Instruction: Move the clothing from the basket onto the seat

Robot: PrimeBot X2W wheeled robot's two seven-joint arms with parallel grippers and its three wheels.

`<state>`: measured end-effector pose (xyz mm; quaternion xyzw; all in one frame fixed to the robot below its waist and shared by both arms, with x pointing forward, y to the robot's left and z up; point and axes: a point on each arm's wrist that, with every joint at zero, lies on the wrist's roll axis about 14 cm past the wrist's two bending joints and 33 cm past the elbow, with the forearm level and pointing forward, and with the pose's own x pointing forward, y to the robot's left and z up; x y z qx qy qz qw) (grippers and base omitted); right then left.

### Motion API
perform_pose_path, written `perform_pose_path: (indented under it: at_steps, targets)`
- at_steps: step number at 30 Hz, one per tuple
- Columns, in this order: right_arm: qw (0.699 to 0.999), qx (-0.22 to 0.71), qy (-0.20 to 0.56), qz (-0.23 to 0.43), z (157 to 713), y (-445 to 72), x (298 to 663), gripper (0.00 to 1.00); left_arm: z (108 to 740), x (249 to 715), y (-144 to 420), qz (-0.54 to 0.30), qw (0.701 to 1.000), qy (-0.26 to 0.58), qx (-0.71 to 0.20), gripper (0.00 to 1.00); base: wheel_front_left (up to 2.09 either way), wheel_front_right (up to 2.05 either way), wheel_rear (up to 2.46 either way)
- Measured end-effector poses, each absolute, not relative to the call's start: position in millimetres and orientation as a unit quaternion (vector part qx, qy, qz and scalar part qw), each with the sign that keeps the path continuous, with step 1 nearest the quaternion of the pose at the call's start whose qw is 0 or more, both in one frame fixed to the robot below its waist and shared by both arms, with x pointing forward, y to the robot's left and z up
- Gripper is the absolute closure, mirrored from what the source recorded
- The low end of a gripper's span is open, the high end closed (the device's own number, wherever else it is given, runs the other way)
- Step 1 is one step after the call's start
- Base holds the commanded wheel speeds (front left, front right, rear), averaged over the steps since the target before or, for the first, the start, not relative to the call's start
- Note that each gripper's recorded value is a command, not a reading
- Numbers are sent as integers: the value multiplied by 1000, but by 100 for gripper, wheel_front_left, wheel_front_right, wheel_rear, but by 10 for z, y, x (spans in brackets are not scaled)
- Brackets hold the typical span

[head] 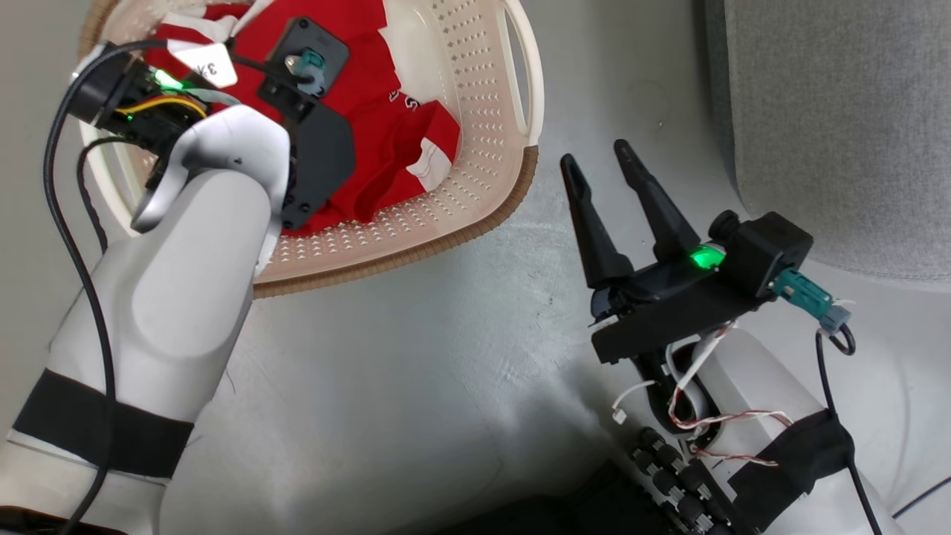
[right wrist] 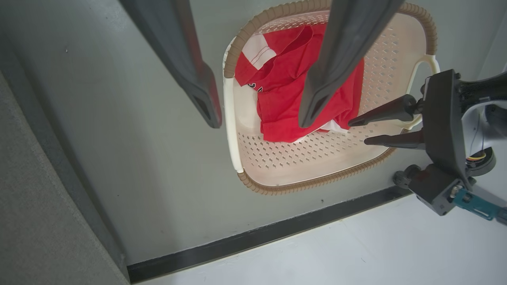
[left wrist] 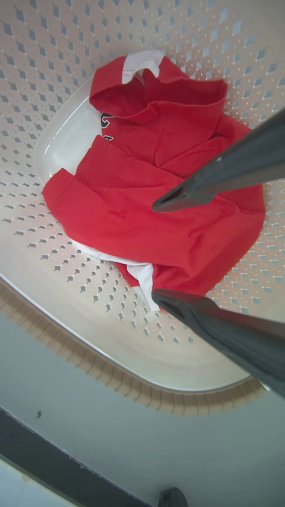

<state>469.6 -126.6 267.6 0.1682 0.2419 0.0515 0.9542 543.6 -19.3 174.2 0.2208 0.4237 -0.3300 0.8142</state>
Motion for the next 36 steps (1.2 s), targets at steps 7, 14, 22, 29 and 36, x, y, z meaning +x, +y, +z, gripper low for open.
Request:
perform_pose_path:
  at_steps: [7,14,22,29,36]
  targets:
    - [943,182,272,55,2495,-1162,4590,0,1454,5473,-98,-316,795,454,248,0,0,0,0]
    - [938,187,288,44,2397,-1188,4519,0,1300,5533,-100,-309,786,469,256,0,0,0,0]
    - [936,186,299,30,2310,-1257,4498,0,1075,5467,-102,-309,774,489,258,0,0,0,0]
    - [932,186,312,21,2223,-1285,4440,0,956,5524,-69,-302,773,495,258,0,0,0,0]
    - [929,185,320,18,2170,-1303,4393,0,854,5499,-69,-302,767,504,259,0,0,0,0]
